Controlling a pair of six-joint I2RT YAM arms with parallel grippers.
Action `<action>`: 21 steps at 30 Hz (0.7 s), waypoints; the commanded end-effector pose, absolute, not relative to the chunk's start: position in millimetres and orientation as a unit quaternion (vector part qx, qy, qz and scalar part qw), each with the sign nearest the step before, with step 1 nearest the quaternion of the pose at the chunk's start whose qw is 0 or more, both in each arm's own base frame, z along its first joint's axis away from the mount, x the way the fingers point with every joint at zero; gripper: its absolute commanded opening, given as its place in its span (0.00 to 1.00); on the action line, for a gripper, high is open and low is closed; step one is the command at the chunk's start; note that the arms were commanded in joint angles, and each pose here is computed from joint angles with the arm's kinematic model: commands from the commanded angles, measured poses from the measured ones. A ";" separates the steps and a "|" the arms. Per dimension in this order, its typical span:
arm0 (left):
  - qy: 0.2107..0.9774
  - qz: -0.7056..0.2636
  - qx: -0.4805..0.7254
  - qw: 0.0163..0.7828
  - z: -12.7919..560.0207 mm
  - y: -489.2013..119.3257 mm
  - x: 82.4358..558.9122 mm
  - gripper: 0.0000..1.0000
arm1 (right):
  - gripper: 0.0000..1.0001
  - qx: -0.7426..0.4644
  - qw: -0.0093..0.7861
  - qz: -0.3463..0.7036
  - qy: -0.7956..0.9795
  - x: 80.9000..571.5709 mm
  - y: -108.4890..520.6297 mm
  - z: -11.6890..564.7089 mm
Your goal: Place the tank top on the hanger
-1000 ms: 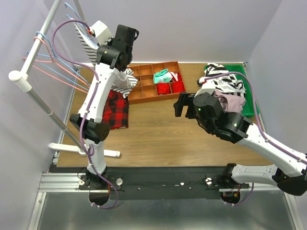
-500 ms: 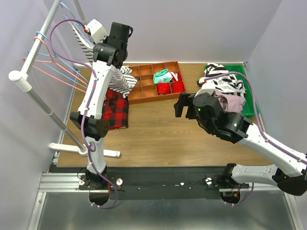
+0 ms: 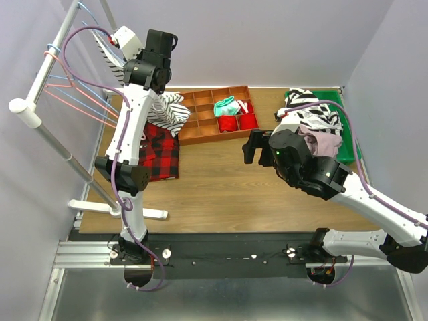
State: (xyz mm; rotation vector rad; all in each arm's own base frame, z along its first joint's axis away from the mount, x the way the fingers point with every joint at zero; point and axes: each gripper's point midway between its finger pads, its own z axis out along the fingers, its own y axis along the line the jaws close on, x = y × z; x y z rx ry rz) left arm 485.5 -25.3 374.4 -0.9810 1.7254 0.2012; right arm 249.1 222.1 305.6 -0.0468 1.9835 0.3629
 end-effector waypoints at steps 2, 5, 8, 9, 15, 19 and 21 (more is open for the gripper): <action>0.694 0.048 -0.432 0.573 414.1 -17.7 472.2 0.00 | 0.98 -0.020 0.531 0.145 0.835 246.0 218.2 300.4; 0.690 0.038 -0.432 0.579 422.5 -17.9 469.1 0.00 | 0.98 -0.020 0.531 0.147 0.834 245.9 219.0 300.9; 0.688 0.033 -0.432 0.583 427.7 -17.7 466.1 0.00 | 0.98 -0.020 0.531 0.150 0.834 246.0 220.1 300.6; 0.687 0.033 -0.432 0.583 428.1 -17.7 465.9 0.00 | 0.98 -0.020 0.531 0.150 0.834 246.5 220.3 300.4; 0.682 0.029 -0.435 0.587 434.2 -14.4 461.9 0.00 | 0.98 -0.022 0.529 0.148 0.835 246.2 220.7 297.7; 0.690 0.021 -0.436 0.577 425.6 -14.5 469.0 0.00 | 0.98 -0.022 0.529 0.148 0.835 245.3 219.7 297.2; 0.694 0.019 -0.436 0.572 420.6 -15.2 471.5 0.00 | 0.98 -0.021 0.529 0.148 0.835 244.8 218.7 296.7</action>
